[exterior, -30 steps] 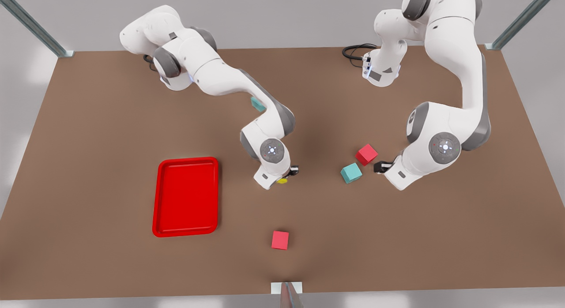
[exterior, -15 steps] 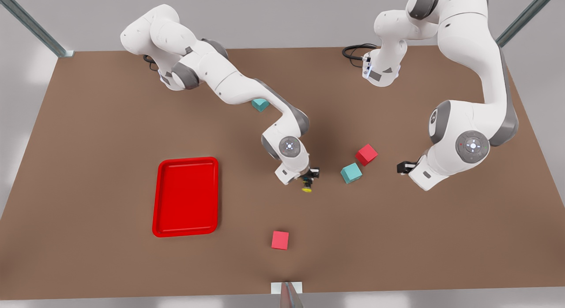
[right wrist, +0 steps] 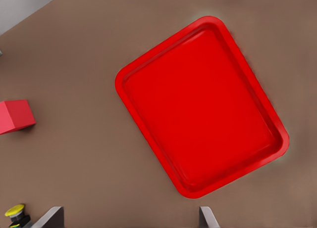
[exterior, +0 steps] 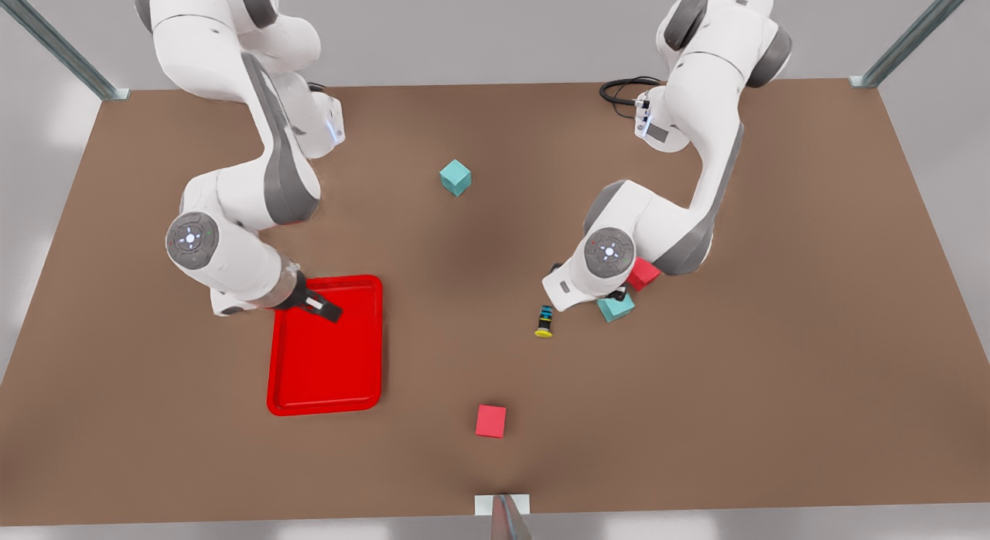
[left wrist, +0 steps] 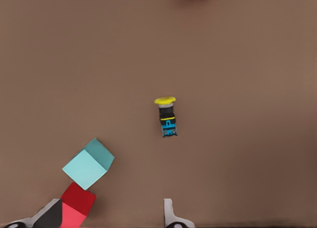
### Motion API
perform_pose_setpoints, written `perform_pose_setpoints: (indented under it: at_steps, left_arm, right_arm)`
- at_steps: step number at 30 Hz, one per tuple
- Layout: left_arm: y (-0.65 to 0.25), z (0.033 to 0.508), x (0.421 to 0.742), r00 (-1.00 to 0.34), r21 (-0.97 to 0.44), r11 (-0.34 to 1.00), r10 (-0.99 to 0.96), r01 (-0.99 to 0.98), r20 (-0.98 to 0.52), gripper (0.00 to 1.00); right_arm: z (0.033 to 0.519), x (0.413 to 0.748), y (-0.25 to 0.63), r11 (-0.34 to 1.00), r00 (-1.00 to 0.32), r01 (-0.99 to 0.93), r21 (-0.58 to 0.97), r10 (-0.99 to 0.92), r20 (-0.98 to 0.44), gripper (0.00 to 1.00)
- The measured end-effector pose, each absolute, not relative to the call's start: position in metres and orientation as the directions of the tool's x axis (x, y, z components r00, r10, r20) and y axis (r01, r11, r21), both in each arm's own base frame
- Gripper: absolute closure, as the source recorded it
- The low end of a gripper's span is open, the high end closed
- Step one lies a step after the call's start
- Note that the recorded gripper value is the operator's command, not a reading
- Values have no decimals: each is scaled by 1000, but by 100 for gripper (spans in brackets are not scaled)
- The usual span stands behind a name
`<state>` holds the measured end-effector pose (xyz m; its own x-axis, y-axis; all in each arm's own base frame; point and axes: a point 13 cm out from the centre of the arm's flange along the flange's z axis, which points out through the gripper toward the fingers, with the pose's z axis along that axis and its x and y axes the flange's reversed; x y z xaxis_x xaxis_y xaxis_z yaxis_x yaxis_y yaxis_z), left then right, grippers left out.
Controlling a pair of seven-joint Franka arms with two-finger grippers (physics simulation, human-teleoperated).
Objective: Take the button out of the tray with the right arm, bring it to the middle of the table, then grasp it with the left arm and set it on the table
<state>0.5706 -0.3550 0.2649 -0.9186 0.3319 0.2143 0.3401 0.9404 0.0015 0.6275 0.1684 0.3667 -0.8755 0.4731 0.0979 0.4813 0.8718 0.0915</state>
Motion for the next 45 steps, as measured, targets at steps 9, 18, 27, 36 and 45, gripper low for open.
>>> perform_pose_setpoints:
  at_steps: [9, 18, 27, 36, 45]
  left_arm:
    - [-397, 131, 561, -891, -29, 926, 371, 377, 260, 0]
    - [-408, 86, 572, -900, -48, 923, 383, 382, 209, 0]
    - [-400, 63, 573, -903, -20, 920, 389, 392, 181, 0]
    - [-395, 45, 569, -906, -4, 922, 382, 388, 182, 0]
    - [-394, 44, 570, -916, 0, 929, 364, 369, 170, 26]
  right_arm:
    - [435, 611, 26, 918, -918, 391, 58, 386, 91, 0]
    - [421, 603, -7, 965, -958, 261, 16, 257, 131, 0]
    - [415, 612, -10, 987, -981, 160, 22, 156, 116, 0]
    - [422, 645, -17, 994, -994, 109, 33, 109, 3, 0]
    - [435, 648, -14, 997, -997, 64, 31, 65, -33, 0]
